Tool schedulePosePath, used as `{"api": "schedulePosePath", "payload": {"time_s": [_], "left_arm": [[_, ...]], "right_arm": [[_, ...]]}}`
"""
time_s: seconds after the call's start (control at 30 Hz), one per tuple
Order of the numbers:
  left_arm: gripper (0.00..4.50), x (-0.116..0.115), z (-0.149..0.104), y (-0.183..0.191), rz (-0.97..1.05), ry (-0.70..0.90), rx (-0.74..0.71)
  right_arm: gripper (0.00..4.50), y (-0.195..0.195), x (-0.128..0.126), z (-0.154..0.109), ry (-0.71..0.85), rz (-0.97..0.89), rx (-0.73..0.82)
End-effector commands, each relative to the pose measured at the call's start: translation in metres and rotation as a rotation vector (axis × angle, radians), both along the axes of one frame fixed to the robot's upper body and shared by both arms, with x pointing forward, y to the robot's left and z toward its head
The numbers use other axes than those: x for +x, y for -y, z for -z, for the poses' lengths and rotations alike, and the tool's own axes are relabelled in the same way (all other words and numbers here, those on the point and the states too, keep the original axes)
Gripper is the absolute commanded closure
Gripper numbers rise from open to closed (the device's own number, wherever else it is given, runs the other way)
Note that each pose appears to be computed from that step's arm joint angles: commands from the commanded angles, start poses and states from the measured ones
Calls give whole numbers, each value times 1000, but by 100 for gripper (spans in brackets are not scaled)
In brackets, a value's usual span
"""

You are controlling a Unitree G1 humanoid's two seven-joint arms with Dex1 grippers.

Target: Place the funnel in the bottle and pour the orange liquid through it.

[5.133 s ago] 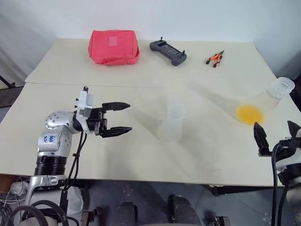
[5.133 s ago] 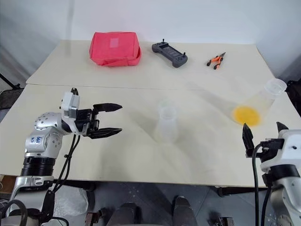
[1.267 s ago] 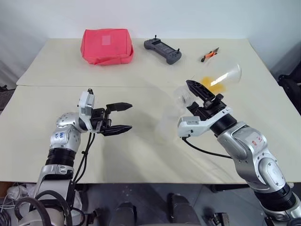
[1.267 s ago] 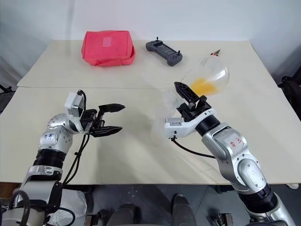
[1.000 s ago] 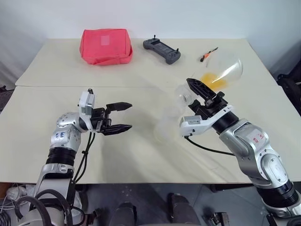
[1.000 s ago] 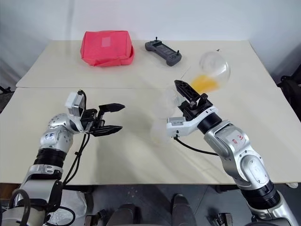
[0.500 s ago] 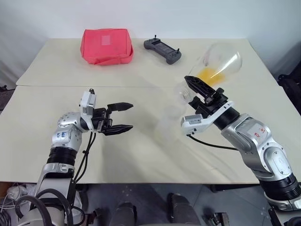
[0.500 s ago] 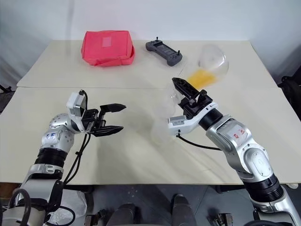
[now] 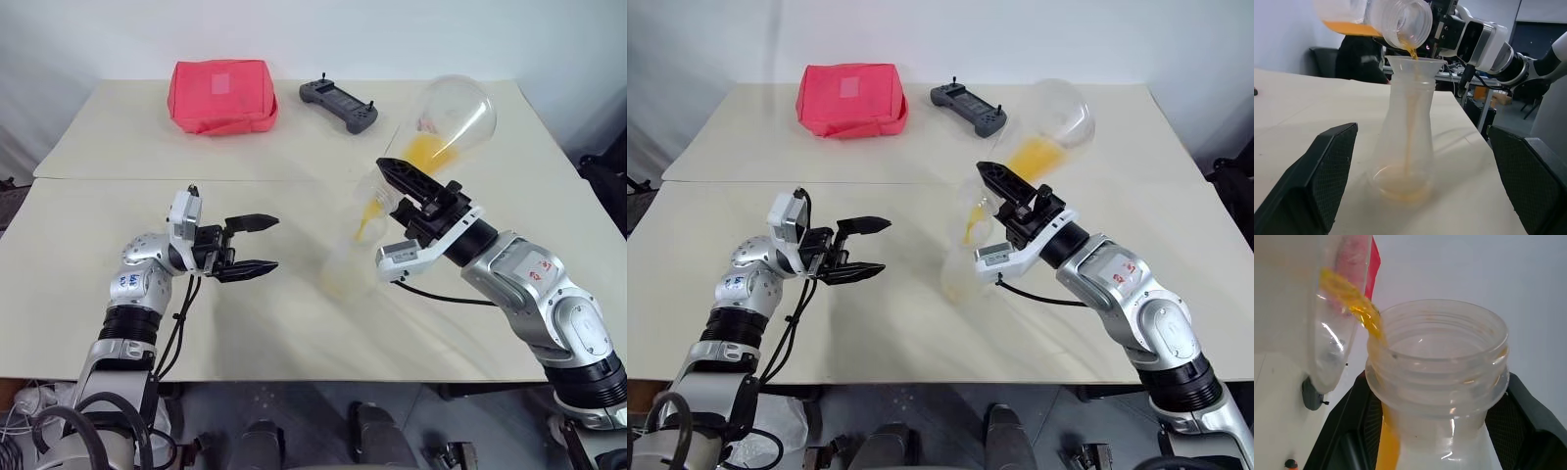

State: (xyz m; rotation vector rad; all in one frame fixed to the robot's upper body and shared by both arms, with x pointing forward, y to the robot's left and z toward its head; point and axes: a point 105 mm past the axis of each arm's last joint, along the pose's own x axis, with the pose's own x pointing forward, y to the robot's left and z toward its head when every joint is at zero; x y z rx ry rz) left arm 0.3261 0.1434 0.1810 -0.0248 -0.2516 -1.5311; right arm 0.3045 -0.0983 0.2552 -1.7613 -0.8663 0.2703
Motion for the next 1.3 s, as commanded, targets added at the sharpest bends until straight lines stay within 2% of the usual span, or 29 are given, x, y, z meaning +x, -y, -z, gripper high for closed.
{"api": "schedulePosePath", "payload": {"time_s": [0.03, 1.3], "left_arm": [[0, -11, -11, 2, 122, 65, -10], [0, -14, -12, 3, 134, 75, -23]], "right_arm": [[204, 5, -3, -19, 78, 5, 13], [204, 3, -2, -24, 121, -39, -23]]}}
